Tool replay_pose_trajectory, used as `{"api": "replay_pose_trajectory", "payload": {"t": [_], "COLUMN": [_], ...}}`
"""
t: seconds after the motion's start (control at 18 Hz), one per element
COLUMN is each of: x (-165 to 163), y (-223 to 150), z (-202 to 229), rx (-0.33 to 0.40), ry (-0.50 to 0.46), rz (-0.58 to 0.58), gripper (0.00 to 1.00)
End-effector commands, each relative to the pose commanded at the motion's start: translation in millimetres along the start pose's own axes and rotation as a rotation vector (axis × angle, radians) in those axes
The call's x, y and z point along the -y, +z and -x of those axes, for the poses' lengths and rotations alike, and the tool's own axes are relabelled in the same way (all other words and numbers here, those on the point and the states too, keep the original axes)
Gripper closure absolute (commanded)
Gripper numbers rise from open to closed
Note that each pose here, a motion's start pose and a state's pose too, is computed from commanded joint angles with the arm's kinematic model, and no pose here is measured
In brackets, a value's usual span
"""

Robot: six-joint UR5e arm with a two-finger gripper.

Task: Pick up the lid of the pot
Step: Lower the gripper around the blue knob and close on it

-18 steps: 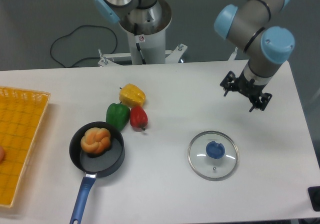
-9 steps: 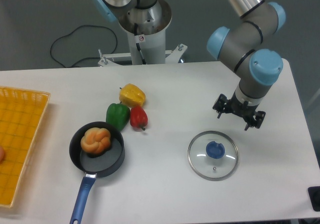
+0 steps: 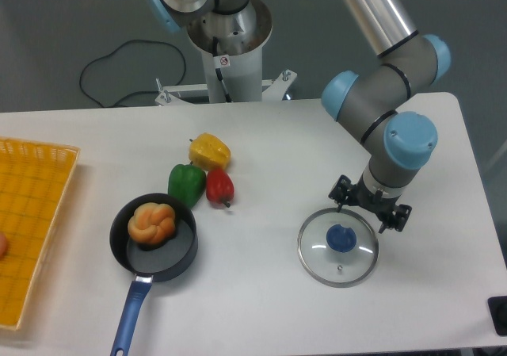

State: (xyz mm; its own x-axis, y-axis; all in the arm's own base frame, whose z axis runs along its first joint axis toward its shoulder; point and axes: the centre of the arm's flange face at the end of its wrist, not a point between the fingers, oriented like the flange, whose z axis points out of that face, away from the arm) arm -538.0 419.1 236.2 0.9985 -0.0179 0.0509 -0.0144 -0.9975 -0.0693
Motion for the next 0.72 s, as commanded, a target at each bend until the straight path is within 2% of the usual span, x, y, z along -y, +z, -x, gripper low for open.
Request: {"api": "replay_pose_trajectory", "payload": {"t": [0.22,0.72], "x": [15,27], "y": [2,18], "z": [-11,-14], "rx": [-0.002,0.008], "ry": [-0.017,-0.025], "rz": [0.001,0.0], "gripper": [0.0,0.0]}}
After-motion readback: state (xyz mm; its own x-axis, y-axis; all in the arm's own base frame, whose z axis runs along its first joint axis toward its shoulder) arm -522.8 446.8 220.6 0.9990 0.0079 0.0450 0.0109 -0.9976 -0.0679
